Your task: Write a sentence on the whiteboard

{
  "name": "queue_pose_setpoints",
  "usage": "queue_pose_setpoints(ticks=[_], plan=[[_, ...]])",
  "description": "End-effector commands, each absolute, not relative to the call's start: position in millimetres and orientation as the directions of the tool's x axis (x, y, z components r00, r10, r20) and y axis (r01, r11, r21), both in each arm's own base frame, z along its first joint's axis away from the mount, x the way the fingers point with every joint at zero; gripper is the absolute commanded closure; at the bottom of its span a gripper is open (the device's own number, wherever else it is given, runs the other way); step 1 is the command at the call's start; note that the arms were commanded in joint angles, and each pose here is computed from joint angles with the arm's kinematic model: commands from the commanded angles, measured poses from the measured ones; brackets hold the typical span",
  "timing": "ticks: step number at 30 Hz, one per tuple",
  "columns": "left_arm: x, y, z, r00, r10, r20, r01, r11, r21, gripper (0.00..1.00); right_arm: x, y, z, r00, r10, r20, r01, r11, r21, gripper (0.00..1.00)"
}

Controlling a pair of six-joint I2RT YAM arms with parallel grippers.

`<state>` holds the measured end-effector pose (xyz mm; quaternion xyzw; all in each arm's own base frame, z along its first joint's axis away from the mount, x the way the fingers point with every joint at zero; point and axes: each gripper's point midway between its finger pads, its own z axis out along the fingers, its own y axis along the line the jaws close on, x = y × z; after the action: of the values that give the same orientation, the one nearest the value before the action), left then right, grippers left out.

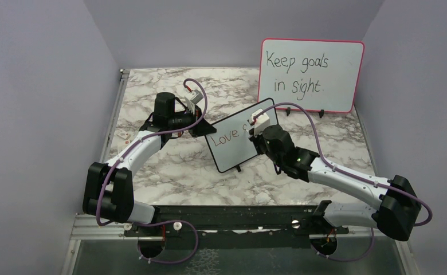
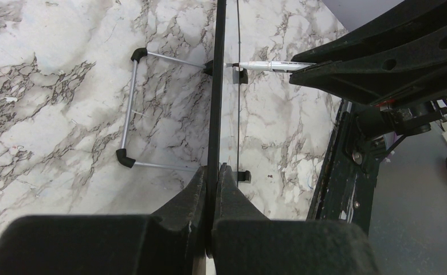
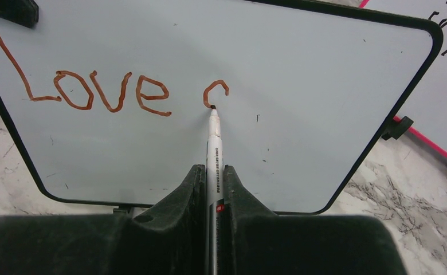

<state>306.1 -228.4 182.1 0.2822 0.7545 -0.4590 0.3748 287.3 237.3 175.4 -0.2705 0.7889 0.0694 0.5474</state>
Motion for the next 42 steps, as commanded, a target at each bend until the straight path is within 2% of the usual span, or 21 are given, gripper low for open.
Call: queue_pose_setpoints(ticks=[1,31,42], plan=[[309.1,-212.0,129.5,-0.621,0.168,-0.766,0.703,0.553,-0.448,1.0,292.2,226.8,177.8,-0.256,-0.35,-0.901,-0.459,0.864,-0.205,1.0],[308.9,-212.0,128.5,-0.623,0.169,-0.763,0.701,0.553,-0.45,1.0,304.4,234.1,201.8,-0.188,-0.279,-0.942,-0.436,0.883,-0.175,1.0],[309.2,-211.9,128.2,-0.624,0.169,-0.763,0.7,0.555,-0.45,1.0,300.2,237.0,192.5,-0.226,-0.309,-0.924,-0.466,0.867,-0.176,0.99]])
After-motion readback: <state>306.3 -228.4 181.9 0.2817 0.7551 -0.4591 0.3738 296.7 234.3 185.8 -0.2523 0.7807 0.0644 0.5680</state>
